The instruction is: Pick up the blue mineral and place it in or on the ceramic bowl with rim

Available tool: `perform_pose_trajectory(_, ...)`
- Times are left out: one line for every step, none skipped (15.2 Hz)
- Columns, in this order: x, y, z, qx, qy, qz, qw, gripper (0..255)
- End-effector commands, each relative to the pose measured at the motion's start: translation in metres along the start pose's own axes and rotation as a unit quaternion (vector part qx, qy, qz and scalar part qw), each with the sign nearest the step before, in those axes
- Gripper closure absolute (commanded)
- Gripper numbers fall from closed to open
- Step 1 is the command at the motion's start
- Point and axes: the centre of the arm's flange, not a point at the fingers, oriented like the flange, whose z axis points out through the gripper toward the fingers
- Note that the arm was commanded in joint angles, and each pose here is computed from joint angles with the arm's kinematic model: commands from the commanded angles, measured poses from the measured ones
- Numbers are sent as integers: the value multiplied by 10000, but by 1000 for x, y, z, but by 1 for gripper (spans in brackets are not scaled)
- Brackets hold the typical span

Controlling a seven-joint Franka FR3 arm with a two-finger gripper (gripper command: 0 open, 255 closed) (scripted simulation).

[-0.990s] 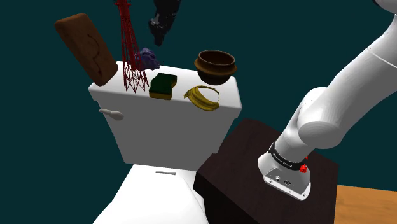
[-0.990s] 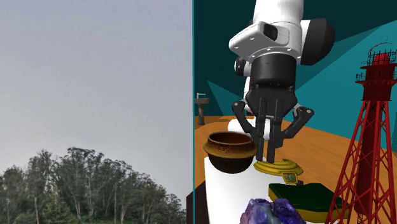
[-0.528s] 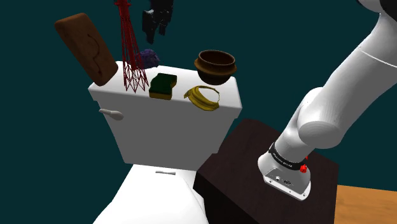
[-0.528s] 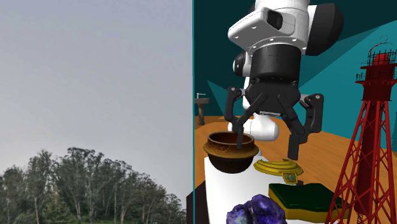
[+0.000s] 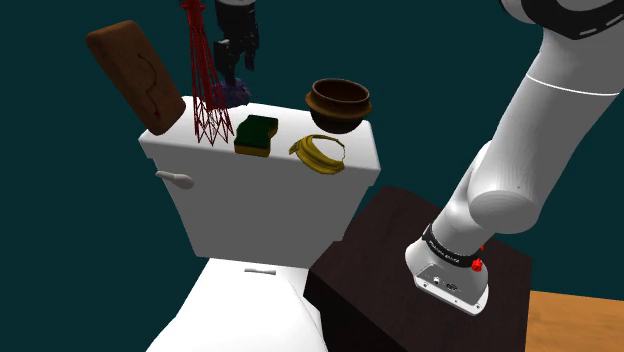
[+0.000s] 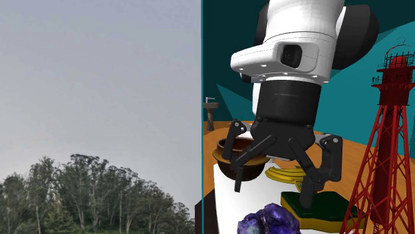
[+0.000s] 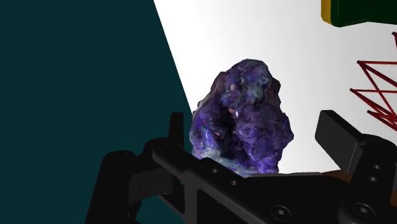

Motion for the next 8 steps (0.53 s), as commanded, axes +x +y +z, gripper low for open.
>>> perform_pose_trajectory(-1,-1,10,-1,-1,-1,10000,0)
perform_pose_trajectory(-2,-1,13,-1,-1,-1,10000,0)
perform_pose_trajectory(-1,-1,13,-1,-1,-1,10000,0)
perform_pose_trajectory(-1,-1,13,-1,-1,-1,10000,0)
perform_pose_trajectory(-1,-1,13,-1,-1,-1,10000,0)
perform_pose_trajectory(-1,-1,13,-1,-1,-1,10000,0)
perform_pose_trajectory(-1,-1,13,-1,-1,-1,10000,0)
perform_pose_trajectory(-1,-1,13,-1,-1,-1,10000,0)
